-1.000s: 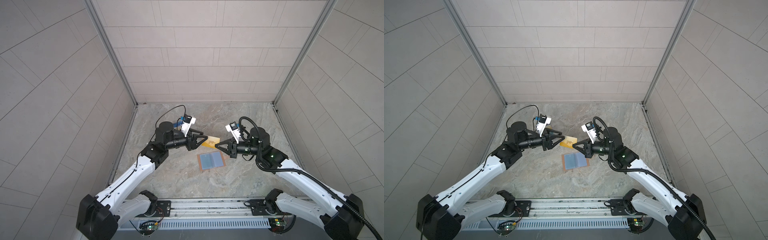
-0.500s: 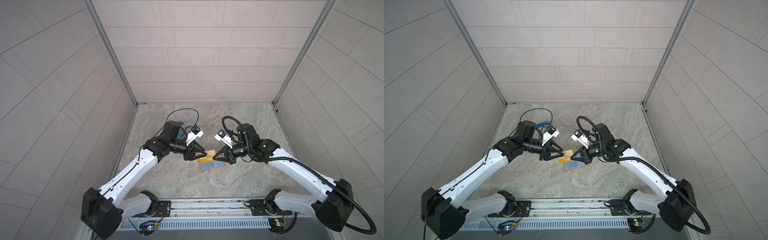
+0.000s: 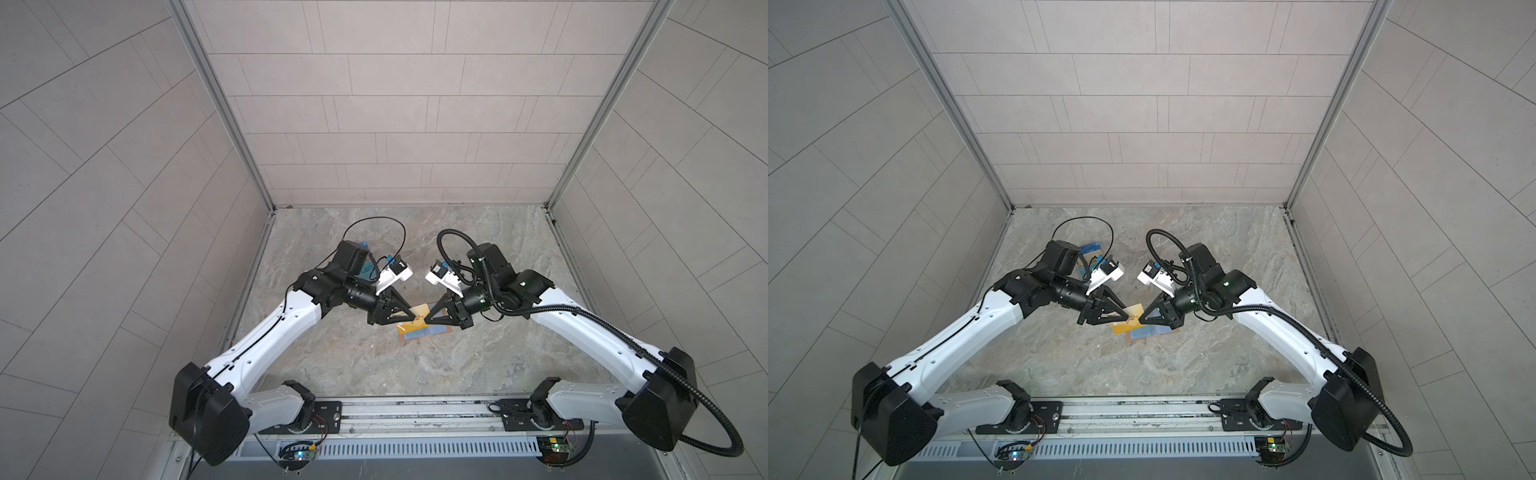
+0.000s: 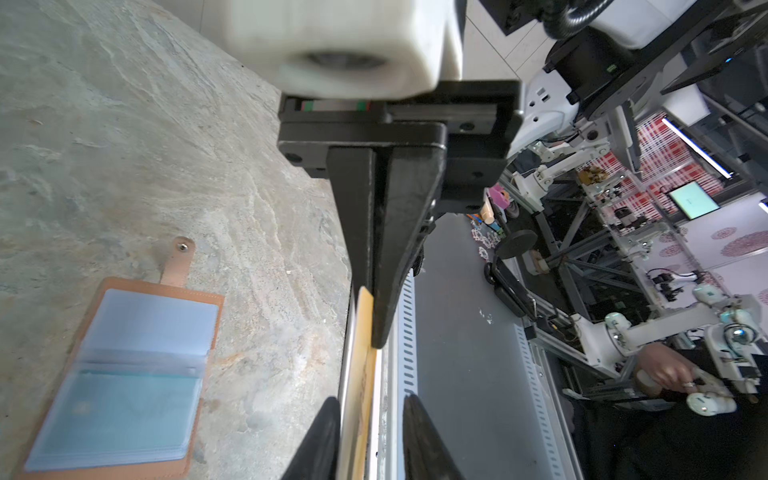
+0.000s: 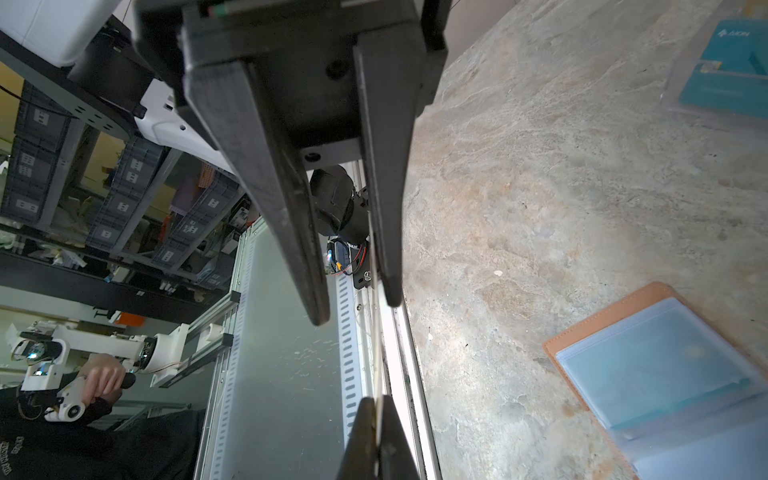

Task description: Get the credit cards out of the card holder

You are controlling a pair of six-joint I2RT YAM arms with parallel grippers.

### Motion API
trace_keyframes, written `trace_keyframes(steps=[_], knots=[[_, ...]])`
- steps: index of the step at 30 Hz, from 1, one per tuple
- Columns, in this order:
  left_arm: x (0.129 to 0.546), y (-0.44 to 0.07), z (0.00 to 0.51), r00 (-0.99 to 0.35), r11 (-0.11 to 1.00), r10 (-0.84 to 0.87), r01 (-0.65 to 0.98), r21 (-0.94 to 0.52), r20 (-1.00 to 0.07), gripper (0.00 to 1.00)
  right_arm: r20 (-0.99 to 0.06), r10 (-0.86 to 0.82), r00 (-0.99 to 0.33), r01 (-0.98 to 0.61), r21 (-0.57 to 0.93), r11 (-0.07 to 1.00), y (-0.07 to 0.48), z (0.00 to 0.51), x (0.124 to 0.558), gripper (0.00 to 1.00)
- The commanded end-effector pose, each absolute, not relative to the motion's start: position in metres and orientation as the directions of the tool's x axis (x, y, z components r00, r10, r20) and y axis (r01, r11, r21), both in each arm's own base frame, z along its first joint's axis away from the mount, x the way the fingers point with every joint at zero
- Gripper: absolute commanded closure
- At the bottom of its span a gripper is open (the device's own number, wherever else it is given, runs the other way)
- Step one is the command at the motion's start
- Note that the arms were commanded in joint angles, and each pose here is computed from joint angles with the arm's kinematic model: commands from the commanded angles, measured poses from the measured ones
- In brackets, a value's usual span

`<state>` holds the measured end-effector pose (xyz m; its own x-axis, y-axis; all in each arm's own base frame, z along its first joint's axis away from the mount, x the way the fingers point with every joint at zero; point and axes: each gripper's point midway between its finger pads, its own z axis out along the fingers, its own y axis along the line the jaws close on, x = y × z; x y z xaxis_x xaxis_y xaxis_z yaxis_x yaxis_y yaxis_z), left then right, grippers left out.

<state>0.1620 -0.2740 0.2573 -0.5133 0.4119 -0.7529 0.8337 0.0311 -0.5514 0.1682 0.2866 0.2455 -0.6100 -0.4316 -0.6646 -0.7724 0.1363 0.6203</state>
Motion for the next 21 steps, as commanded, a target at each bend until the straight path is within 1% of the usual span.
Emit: trace_keyframes(steps=[1, 7, 9, 10, 11, 12, 13, 15, 17, 18, 20, 21], knots=[[0.152, -0.274, 0.268, -0.485, -0.033, 0.415, 0.838, -0.545, -0.77, 0.78, -0.697, -0.452, -0.557, -0.8, 0.597, 0.065, 0.289, 0.253, 0.162, 1.0], [0.153, -0.274, 0.263, -0.494, -0.017, 0.43, 0.832, -0.554, -0.756, 0.97, -0.71, -0.442, -0.547, -0.811, 0.58, 0.072, 0.29, 0.255, 0.165, 1.0], [0.158, -0.273, 0.259, -0.492, 0.015, 0.439, 0.841, -0.541, -0.752, 1.0, -0.71, -0.441, -0.549, -0.815, 0.573, 0.091, 0.289, 0.255, 0.168, 1.0], [0.16, -0.273, 0.258, -0.489, 0.034, 0.443, 0.847, -0.531, -0.751, 1.0, -0.706, -0.442, -0.554, -0.814, 0.571, 0.108, 0.289, 0.253, 0.17, 0.91], [0.166, -0.272, 0.255, -0.488, 0.067, 0.446, 0.854, -0.516, -0.75, 1.0, -0.699, -0.441, -0.563, -0.812, 0.567, 0.138, 0.289, 0.251, 0.174, 0.75], [0.171, -0.271, 0.252, -0.49, 0.103, 0.45, 0.859, -0.502, -0.746, 1.0, -0.692, -0.441, -0.571, -0.811, 0.558, 0.174, 0.288, 0.247, 0.179, 0.65], [0.181, -0.268, 0.248, -0.493, 0.161, 0.453, 0.865, -0.476, -0.743, 1.0, -0.68, -0.438, -0.588, -0.804, 0.55, 0.226, 0.286, 0.242, 0.186, 0.59], [0.202, -0.258, 0.237, -0.496, 0.282, 0.467, 0.868, -0.408, -0.732, 1.0, -0.66, -0.425, -0.619, -0.785, 0.519, 0.337, 0.28, 0.232, 0.203, 0.51], [0.228, -0.24, 0.227, -0.504, 0.4, 0.471, 0.854, -0.333, -0.724, 1.0, -0.639, -0.405, -0.654, -0.752, 0.494, 0.437, 0.273, 0.222, 0.219, 0.45], [0.238, -0.232, 0.226, -0.512, 0.433, 0.458, 0.842, -0.321, -0.726, 1.0, -0.632, -0.397, -0.665, -0.74, 0.488, 0.464, 0.27, 0.218, 0.224, 0.41], [0.261, -0.215, 0.224, -0.522, 0.504, 0.436, 0.817, -0.281, -0.733, 1.0, -0.62, -0.393, -0.679, -0.72, 0.461, 0.519, 0.264, 0.211, 0.232, 0.38], [0.272, -0.206, 0.22, -0.515, 0.546, 0.447, 0.805, -0.233, -0.731, 1.0, -0.615, -0.394, -0.683, -0.714, 0.448, 0.538, 0.262, 0.208, 0.235, 0.37]])
